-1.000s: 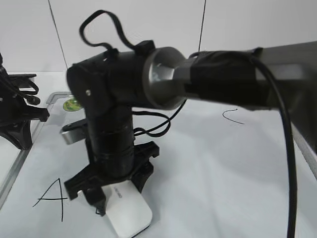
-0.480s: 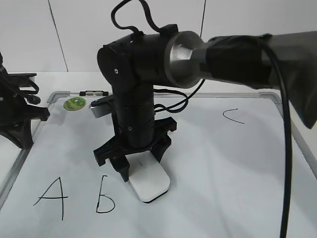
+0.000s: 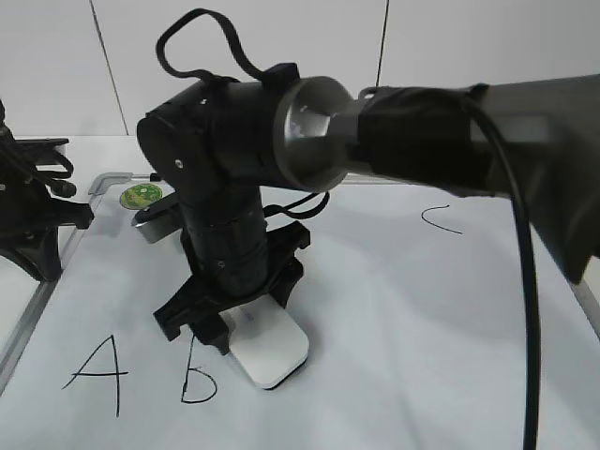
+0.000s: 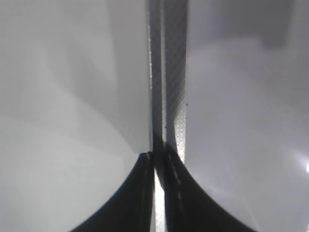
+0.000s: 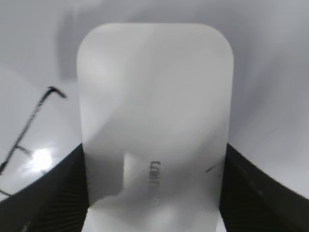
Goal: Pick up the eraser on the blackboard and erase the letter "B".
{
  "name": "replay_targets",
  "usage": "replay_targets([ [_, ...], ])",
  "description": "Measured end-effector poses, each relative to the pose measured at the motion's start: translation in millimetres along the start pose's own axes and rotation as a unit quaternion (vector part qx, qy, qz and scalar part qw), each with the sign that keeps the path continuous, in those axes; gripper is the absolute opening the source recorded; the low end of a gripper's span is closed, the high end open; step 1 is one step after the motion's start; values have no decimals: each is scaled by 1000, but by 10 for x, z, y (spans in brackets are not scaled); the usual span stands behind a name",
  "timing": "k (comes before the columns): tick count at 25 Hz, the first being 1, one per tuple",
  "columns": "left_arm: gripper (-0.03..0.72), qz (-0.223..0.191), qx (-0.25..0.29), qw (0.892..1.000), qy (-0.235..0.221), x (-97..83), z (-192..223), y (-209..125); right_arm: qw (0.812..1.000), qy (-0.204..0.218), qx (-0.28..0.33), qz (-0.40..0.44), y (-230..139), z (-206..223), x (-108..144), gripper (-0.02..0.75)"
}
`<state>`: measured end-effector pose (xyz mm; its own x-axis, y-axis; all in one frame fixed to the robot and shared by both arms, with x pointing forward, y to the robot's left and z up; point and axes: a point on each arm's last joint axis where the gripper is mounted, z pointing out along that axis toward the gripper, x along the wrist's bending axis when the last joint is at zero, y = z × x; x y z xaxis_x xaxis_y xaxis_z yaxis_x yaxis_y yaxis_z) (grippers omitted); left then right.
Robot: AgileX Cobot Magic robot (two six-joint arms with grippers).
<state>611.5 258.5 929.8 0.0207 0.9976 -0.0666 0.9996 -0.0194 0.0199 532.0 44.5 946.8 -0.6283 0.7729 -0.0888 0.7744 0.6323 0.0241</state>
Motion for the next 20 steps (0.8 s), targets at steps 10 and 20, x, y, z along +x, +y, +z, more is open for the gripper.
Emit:
replay_targets([
  [10, 31, 0, 0, 1000, 0, 0, 0, 0, 998, 40, -5, -48, -86, -30, 453, 549],
  [20, 31, 0, 0, 1000, 0, 0, 0, 0, 996, 56, -2, -67, -169, -47, 718, 549],
])
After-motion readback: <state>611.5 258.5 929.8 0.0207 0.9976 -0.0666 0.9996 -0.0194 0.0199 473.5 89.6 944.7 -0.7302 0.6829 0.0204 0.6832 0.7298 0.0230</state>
